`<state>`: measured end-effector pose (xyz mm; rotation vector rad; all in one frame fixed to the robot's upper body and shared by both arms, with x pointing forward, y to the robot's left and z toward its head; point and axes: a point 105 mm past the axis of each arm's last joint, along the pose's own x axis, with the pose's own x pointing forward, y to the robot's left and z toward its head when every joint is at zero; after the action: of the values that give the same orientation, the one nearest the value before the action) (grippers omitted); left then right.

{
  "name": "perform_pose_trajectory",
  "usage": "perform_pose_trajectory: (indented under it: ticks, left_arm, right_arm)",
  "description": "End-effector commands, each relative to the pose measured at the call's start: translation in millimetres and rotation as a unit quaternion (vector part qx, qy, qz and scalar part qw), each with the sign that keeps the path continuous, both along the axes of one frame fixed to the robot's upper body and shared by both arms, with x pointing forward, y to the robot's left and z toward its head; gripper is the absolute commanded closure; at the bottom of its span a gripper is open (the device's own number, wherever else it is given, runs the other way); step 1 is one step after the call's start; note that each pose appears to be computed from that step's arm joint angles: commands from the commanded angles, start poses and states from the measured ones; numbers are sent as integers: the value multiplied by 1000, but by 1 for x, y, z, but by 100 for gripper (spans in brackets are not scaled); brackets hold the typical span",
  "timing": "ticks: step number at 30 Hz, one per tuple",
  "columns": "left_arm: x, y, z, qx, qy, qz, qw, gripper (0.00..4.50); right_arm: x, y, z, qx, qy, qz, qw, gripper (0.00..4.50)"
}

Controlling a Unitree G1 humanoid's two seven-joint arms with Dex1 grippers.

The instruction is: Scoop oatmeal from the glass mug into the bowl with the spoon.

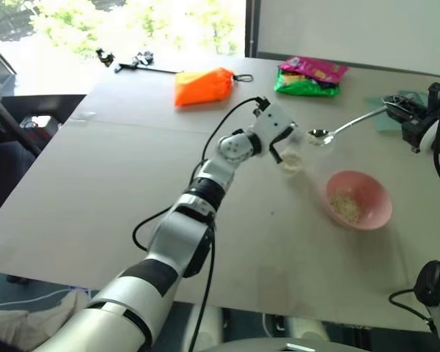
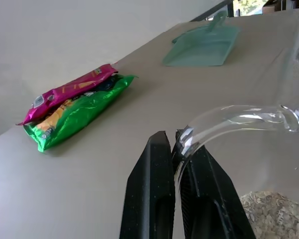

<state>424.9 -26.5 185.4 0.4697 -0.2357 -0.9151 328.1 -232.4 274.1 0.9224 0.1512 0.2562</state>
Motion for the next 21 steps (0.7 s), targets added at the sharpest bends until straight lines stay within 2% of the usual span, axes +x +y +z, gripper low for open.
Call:
perform_pose_trajectory:
  ticks: [1, 21]
  left_arm:
    - [-6, -17, 22, -1, -43, -26, 999, 445]
    - [-16, -49, 23, 17, -52, -53, 997, 445]
  right_arm:
    - [-17, -16, 25, 10, -55, -31, 998, 450]
    - [-42, -46, 8, 26, -61, -102, 993, 450]
